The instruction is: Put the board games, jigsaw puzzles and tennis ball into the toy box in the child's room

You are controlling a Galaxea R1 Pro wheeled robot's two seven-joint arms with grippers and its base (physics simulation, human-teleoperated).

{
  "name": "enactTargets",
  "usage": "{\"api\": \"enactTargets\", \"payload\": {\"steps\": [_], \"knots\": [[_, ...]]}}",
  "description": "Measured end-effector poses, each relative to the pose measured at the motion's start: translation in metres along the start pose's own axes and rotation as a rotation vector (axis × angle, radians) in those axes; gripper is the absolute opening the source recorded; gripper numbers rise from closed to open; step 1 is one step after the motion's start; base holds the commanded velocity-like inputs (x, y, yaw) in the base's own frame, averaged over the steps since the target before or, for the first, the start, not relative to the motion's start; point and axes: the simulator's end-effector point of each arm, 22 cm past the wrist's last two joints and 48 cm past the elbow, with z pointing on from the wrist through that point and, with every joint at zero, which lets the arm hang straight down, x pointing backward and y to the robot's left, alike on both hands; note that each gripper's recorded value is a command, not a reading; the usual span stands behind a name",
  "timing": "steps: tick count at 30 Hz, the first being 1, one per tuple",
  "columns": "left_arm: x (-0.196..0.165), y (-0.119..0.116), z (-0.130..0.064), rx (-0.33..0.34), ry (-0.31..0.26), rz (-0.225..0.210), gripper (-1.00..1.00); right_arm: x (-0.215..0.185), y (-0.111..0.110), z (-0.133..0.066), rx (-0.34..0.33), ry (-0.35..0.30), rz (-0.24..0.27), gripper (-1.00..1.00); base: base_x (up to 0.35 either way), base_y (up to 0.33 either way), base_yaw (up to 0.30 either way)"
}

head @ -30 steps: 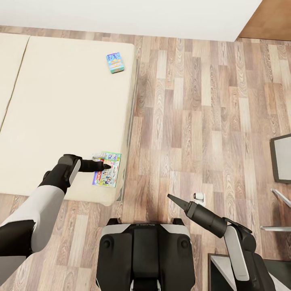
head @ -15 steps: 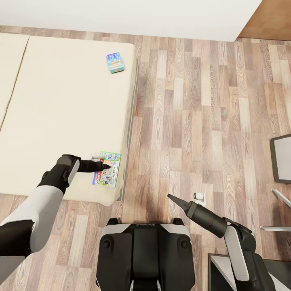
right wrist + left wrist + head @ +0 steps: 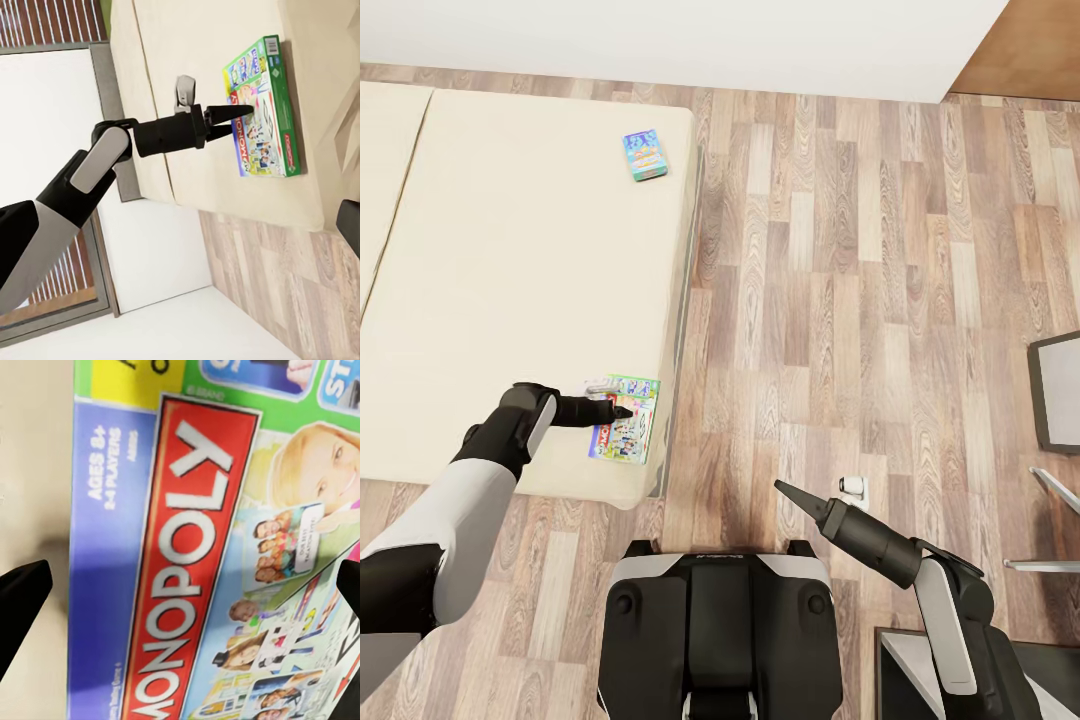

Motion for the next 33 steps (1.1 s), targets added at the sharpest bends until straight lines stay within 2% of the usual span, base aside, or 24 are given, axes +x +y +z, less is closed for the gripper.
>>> {"api": "enactTargets", "payload": {"steps": [10,29,33], "knots": [[0.000,0.000,0.000,0.000,0.001,0.000,1.00,0.000,-0.001,0.000,0.005,-0.001,0.000,1.00,0.000,0.000,0.000],[0.018,0.000,0.001,0.004,0.047,-0.022,1.00,-0.004,0.006,-0.001,0.000,-0.005,-0.015,1.00,0.000,0.000,0.000],[0.015,0.001,-0.002,-0.005,0.042,-0.013,1.00,-0.005,0.009,-0.001,-0.004,-0.006,-0.019,1.00,0.000,0.000,0.000]]}}
